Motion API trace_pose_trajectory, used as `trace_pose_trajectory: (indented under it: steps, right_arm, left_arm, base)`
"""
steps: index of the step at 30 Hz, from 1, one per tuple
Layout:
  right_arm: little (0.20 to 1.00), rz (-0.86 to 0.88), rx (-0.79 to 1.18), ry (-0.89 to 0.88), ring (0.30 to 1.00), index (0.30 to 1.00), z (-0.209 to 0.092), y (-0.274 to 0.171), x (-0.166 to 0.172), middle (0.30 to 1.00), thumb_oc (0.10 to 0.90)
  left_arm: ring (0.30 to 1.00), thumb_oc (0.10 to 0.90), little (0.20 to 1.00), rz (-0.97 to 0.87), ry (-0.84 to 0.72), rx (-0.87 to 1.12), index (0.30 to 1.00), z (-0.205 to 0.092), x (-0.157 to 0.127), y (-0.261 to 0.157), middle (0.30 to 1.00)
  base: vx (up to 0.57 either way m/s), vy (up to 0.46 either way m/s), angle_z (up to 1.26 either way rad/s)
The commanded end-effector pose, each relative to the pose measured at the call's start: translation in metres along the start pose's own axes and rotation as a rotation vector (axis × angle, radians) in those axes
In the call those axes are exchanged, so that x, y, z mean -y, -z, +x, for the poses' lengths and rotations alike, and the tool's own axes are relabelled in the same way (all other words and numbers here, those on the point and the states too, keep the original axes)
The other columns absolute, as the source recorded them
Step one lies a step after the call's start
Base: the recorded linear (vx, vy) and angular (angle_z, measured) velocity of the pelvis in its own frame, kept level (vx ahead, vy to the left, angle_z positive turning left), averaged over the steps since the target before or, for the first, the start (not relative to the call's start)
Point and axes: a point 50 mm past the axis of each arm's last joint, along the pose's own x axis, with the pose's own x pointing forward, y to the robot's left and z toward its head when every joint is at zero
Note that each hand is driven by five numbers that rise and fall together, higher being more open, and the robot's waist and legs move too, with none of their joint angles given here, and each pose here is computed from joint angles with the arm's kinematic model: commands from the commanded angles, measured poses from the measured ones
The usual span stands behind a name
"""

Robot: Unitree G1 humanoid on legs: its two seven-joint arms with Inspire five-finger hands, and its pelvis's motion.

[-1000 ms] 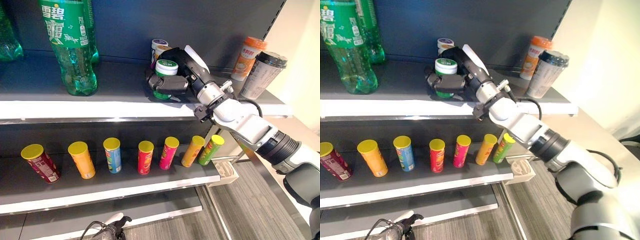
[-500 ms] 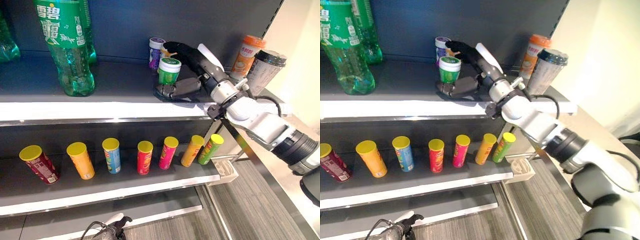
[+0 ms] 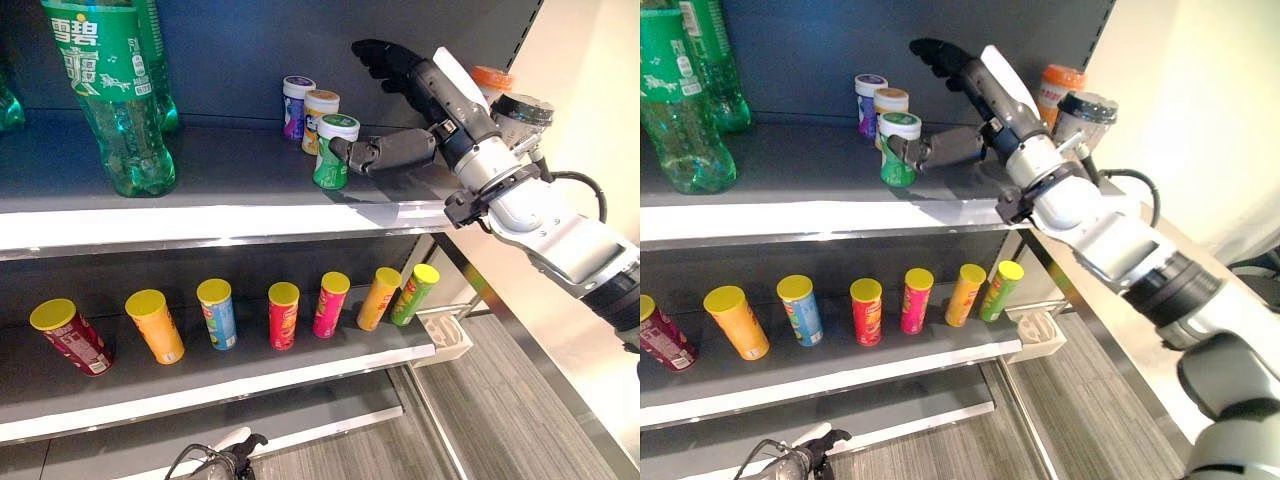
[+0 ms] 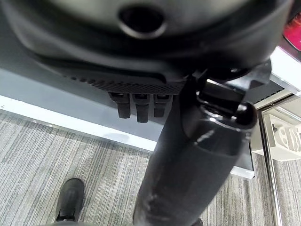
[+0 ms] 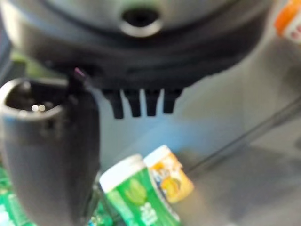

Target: Put the goods on the table back onto the shelves and tidy them up.

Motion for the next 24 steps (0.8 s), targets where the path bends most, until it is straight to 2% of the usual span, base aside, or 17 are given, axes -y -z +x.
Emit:
trace_pose_trajectory:
  steps: [1,4,5,8,13,17,20,23,24]
  right_arm:
    - [0.9,-0.088,0.191,0.285,0.9,0.9,0.005,-0.044,0.072,0.9,0.8]
    - [0.9,-0.09,0.191,0.34,0.9,0.9,-0.008,-0.042,0.087,0.9,0.8]
    - [0.9,-0.072,0.187,0.388,0.9,0.9,-0.024,-0.038,0.097,0.9,0.8]
    - [0.9,-0.038,0.195,0.422,0.9,0.9,-0.043,-0.035,0.101,0.9,0.8]
    - [0.9,0.071,0.159,0.499,0.9,0.9,-0.095,-0.019,0.1,0.9,0.8]
    - [0.9,0.174,0.138,0.547,0.9,0.9,-0.136,-0.013,0.089,0.9,0.8]
    - [0.9,0.242,0.107,0.616,0.9,0.9,-0.178,-0.011,0.073,0.9,0.8]
    - [0.9,0.295,0.064,0.66,0.9,0.9,-0.196,-0.005,0.057,0.9,0.8]
    - [0.9,0.353,0.016,0.669,0.9,0.9,-0.204,0.003,0.041,0.9,0.8]
  left_arm:
    - [0.9,0.8,0.9,-0.012,-0.001,0.08,0.9,0.004,0.004,-0.024,0.9]
    - [0.9,0.8,0.9,-0.022,0.004,0.076,0.9,0.004,0.007,-0.024,0.9]
    - [0.9,0.8,0.9,-0.027,0.012,0.072,0.9,0.003,0.011,-0.022,0.9]
    - [0.9,0.8,0.9,-0.047,0.012,0.078,0.9,0.003,0.014,-0.024,0.9]
    - [0.9,0.8,0.9,-0.068,0.017,0.073,0.9,0.002,0.016,-0.022,0.9]
    - [0.9,0.8,0.9,-0.101,0.017,0.048,0.9,0.0,0.018,-0.014,0.9]
    - [0.9,0.8,0.9,-0.133,0.013,0.008,0.9,-0.003,0.021,-0.002,0.9]
    - [0.9,0.8,0.9,-0.138,0.0,0.004,0.9,-0.002,0.019,-0.003,0.9]
    - [0.9,0.8,0.9,-0.139,0.001,0.008,0.9,-0.002,0.019,-0.006,0.9]
  base:
    - [0.0,0.0,0.0]
    - [0.0,0.0,0.0]
    - [0.0,0.0,0.0]
    - [0.0,0.002,-0.04]
    - [0.0,0.004,-0.04]
    - [-0.01,0.007,-0.09]
    - [0.03,0.012,-0.2]
    - [0.01,0.022,-0.1]
    - [0.0,0.014,-0.16]
